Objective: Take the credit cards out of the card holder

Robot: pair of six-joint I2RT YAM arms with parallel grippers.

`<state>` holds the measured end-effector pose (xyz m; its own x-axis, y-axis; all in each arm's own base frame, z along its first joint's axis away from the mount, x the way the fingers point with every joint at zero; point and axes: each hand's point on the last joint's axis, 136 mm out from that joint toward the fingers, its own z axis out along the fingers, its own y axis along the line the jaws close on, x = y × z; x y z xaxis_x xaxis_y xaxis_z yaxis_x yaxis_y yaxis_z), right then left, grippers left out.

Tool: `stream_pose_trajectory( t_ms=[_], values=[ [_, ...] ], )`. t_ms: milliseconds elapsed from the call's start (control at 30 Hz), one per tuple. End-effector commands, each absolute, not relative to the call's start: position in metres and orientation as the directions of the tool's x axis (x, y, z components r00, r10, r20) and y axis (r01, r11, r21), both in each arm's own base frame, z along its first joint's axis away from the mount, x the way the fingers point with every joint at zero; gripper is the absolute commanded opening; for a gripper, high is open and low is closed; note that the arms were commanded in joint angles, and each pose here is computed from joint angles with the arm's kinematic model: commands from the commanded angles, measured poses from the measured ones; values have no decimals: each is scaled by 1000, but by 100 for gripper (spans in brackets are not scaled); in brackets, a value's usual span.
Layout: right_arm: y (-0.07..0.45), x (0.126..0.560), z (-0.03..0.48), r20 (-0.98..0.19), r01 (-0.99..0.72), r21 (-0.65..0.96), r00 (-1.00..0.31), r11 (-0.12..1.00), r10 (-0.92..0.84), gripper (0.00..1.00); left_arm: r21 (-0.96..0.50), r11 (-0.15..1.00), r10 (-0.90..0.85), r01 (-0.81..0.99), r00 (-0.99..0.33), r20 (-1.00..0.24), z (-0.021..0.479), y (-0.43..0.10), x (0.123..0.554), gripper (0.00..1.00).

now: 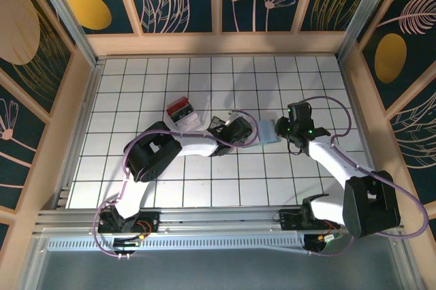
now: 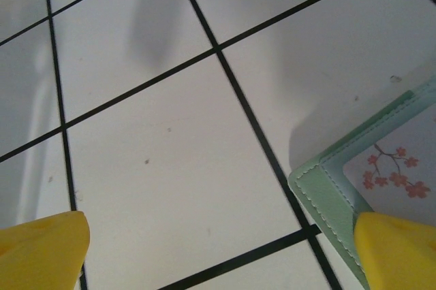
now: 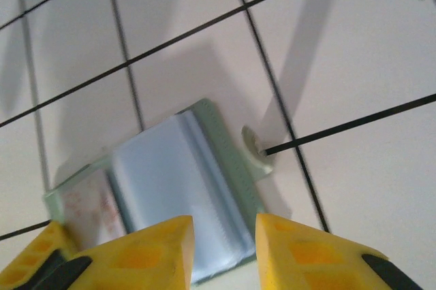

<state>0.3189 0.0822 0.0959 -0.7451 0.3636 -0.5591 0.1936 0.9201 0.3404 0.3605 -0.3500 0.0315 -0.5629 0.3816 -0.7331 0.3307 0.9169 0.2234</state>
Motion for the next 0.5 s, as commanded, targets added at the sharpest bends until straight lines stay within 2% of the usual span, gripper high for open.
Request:
stream_pose_trajectory(
  t_ms=[0, 267, 467],
  values=[
    [105, 316, 111, -522, 114, 447, -772, 887, 362, 28, 343, 881, 472, 325, -604, -642, 12, -315, 345, 99],
    [146, 305, 104, -469, 23, 501, -833, 865, 294, 26, 377, 881, 472, 287, -600, -646, 20, -297, 342, 99],
    [175, 305, 95, -431, -43, 524, -875, 851, 221, 23, 297, 915, 402, 272, -578, -710, 52, -311, 348, 99]
  ],
)
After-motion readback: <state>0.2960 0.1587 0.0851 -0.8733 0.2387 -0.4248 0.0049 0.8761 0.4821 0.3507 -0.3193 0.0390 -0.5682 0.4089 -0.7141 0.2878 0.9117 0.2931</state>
